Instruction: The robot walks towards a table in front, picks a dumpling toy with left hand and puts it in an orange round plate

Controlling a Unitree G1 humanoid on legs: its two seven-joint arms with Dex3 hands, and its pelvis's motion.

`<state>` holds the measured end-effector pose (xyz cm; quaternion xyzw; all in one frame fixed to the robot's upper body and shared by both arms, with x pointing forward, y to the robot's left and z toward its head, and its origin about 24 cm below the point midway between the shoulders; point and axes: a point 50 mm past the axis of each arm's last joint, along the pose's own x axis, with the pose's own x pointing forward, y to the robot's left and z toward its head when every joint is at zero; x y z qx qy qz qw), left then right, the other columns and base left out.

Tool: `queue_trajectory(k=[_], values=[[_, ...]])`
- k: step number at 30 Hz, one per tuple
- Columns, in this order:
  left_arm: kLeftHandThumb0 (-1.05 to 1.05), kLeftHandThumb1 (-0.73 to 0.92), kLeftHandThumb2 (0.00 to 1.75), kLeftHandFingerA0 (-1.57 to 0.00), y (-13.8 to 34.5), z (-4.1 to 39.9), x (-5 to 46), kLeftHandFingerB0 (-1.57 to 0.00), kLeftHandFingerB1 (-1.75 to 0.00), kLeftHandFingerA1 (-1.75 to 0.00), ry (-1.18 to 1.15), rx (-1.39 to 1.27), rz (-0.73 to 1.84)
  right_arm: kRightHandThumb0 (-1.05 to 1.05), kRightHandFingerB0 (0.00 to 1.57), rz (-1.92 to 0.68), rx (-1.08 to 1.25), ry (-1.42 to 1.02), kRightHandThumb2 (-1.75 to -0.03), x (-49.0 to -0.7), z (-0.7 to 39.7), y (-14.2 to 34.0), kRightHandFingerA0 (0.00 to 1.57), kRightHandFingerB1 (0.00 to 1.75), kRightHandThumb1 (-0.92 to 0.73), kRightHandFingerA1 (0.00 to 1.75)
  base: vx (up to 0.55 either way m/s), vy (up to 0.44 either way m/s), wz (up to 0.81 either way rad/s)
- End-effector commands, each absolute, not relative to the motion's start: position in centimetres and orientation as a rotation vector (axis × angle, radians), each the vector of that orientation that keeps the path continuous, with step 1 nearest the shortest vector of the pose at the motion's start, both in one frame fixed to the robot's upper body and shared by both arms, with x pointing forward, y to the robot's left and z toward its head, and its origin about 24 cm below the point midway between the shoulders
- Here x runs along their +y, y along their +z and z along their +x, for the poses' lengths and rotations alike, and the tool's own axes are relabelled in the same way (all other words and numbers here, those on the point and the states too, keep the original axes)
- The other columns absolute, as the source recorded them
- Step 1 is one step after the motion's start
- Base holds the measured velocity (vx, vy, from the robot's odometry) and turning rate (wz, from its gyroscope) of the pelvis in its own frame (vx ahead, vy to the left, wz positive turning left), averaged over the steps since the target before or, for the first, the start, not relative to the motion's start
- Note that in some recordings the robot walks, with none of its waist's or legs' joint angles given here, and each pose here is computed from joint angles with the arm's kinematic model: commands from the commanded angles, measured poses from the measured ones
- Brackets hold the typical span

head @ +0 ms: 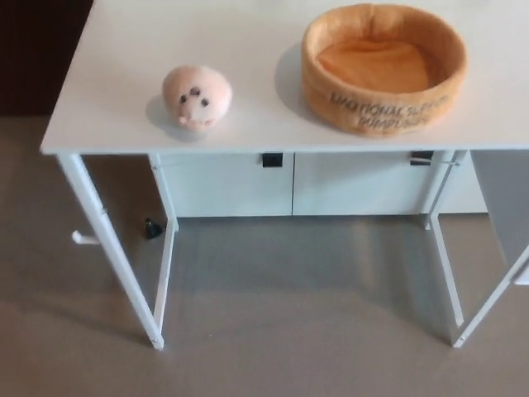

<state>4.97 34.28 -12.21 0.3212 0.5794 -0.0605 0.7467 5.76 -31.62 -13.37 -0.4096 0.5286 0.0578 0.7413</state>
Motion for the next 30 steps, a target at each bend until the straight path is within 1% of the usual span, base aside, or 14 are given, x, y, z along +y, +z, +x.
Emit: queue_trajectory(k=[1, 2, 5, 8, 13, 18, 19, 20, 22, 25, 28, 30], values=[[-0.20, 0.61, 0.62, -0.61, -12.02, 4.56, 34.74, -0.51, -0.42, -0.64, -0.128, 1.285, 0.714, -0.06, 0.53, -0.902, 1.166, 0.118, -0.55, -31.92, 5.36, -13.28, 0.65, 0.42, -0.53, 0.49, 0.18, -0.066, 0.02], [-0.20, 0.61, 0.62, -0.59, -12.03, 4.55, 34.72, -0.51, -0.41, -0.62, -0.129, 1.286, 0.711, -0.07, 0.53, -0.900, 1.163, 0.120, -0.54, -31.94, 5.37, -13.26, 0.69, 0.42, -0.53, 0.52, 0.14, -0.060, 0.01], [-0.23, 0.62, 0.60, -0.61, -12.04, 4.54, 34.69, -0.52, -0.41, -0.61, -0.127, 1.283, 0.708, -0.06, 0.53, -0.900, 1.163, 0.120, -0.54, -31.95, 5.40, -13.24, 0.69, 0.42, -0.53, 0.52, 0.15, -0.013, -0.07], [-0.21, 0.63, 0.61, -0.59, -12.03, 4.54, 34.69, -0.51, -0.41, -0.61, -0.126, 1.282, 0.705, -0.03, 0.52, -0.881, 1.164, 0.114, -0.54, -31.93, 5.54, -13.24, 0.68, 0.42, -0.54, 0.51, 0.18, 0.054, -0.16], [-0.22, 0.62, 0.61, -0.60, -12.00, 4.75, 34.73, -0.50, -0.41, -0.61, -0.131, 1.282, 0.713, -0.04, 0.51, -0.894, 1.156, 0.123, -0.55, -31.91, 5.82, -13.21, 0.67, 0.42, -0.54, 0.51, 0.29, 0.152, 0.03], [-0.21, 0.61, 0.62, -0.57, -11.98, 4.84, 34.76, -0.51, -0.41, -0.61, -0.119, 1.281, 0.701, -0.05, 0.53, -0.901, 1.150, 0.124, -0.54, -31.88, 5.93, -13.20, 0.68, 0.42, -0.53, 0.51, 0.31, 0.141, 0.01], [-0.22, 0.61, 0.62, -0.60, -11.97, 4.89, 34.78, -0.52, -0.41, -0.64, -0.115, 1.280, 0.699, -0.06, 0.52, -0.904, 1.149, 0.122, -0.54, -31.85, 5.98, -13.22, 0.69, 0.42, -0.54, 0.51, 0.22, 0.077, 0.10], [-0.22, 0.61, 0.62, -0.60, -11.96, 4.92, 34.78, -0.52, -0.41, -0.64, -0.115, 1.280, 0.700, -0.06, 0.52, -0.905, 1.150, 0.123, -0.54, -31.84, 5.99, -13.23, 0.69, 0.42, -0.54, 0.51, 0.22, 0.070, 0.13], [-0.22, 0.61, 0.62, -0.60, -11.96, 4.94, 34.79, -0.52, -0.41, -0.64, -0.116, 1.279, 0.701, -0.06, 0.52, -0.906, 1.151, 0.123, -0.54, -31.83, 6.00, -13.24, 0.69, 0.42, -0.54, 0.51, 0.20, 0.008, 0.03], [-0.24, 0.64, 0.59, -0.62, -11.95, 4.93, 34.80, -0.53, -0.40, -0.60, -0.123, 1.282, 0.708, -0.07, 0.51, -0.900, 1.156, 0.122, -0.55, -31.80, 5.99, -13.25, 0.67, 0.41, -0.54, 0.51, 0.17, -0.064, 0.10], [-0.26, 0.61, 0.61, -0.62, -11.93, 4.90, 34.80, -0.52, -0.42, -0.65, -0.126, 1.276, 0.705, -0.06, 0.51, -0.903, 1.156, 0.124, -0.55, -31.80, 6.01, -13.25, 0.66, 0.41, -0.54, 0.50, 0.22, -0.170, 0.11], [-0.26, 0.61, 0.61, -0.62, -11.91, 4.90, 34.80, -0.52, -0.42, -0.65, -0.126, 1.273, 0.705, -0.06, 0.51, -0.898, 1.158, 0.123, -0.55, -31.81, 6.01, -13.26, 0.66, 0.41, -0.54, 0.50, 0.28, -0.059, 0.05]])
